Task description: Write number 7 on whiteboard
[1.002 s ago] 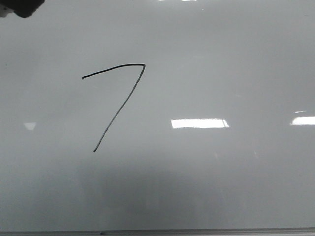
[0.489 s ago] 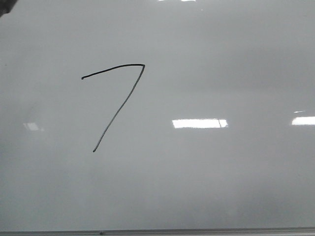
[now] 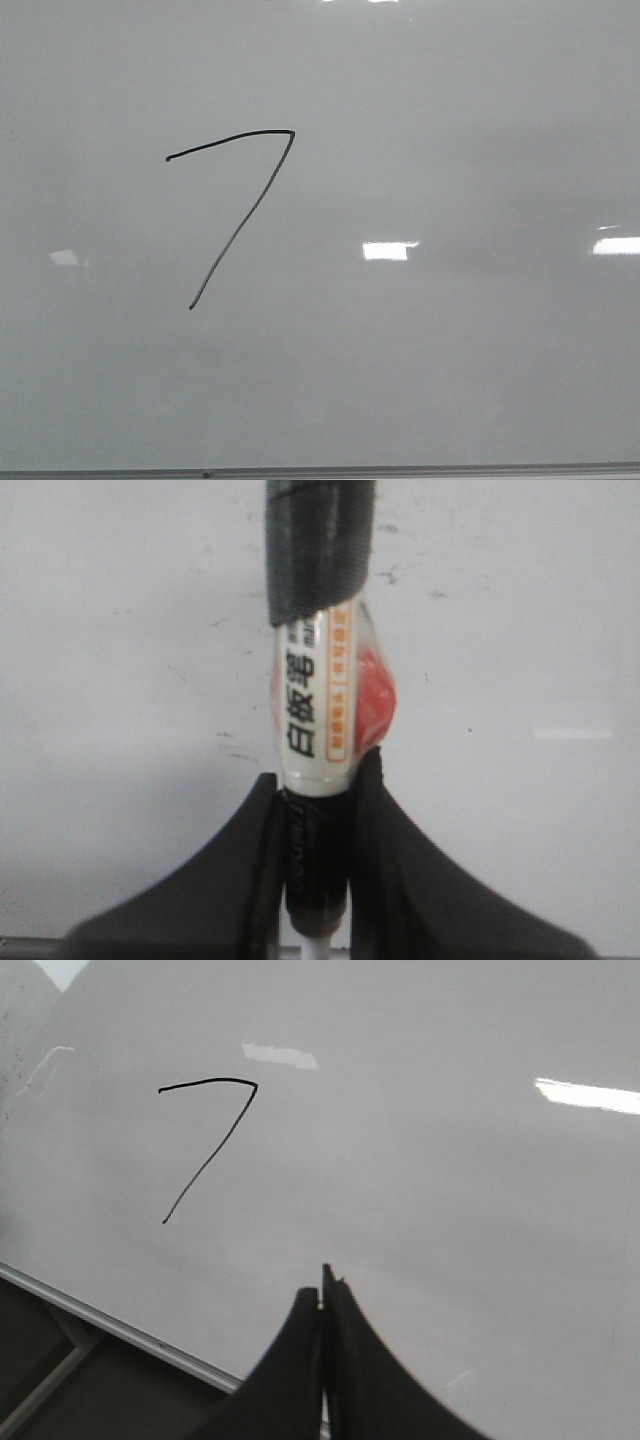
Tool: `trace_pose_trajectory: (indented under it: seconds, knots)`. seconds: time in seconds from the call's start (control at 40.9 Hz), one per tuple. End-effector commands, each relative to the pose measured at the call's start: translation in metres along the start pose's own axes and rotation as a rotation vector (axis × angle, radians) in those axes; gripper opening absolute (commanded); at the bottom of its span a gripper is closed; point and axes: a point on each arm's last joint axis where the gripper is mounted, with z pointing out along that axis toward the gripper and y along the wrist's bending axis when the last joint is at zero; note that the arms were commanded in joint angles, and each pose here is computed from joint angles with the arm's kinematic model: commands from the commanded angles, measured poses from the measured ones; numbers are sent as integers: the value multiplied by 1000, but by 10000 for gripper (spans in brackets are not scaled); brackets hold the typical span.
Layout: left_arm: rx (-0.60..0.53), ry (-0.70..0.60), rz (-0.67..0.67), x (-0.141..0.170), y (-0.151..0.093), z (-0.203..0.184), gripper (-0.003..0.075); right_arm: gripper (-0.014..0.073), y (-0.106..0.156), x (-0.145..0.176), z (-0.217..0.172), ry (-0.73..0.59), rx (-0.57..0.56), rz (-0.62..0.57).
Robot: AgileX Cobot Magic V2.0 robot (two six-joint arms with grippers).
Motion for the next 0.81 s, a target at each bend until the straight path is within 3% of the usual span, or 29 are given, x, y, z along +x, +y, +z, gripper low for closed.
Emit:
trace_pose_trajectory:
  seconds: [0.0, 0.342, 0.782]
  knots:
    - [-16, -130, -23, -17, 2, 8, 8, -69, -2, -13, -2, -80, 34, 20]
    - [-22, -151, -25, -12, 2, 57, 10, -69, -2, -13, -2, -79, 33, 20]
    - [-28, -187, -25, -10, 2, 75, 13, -69, -2, -13, -2, -77, 31, 20]
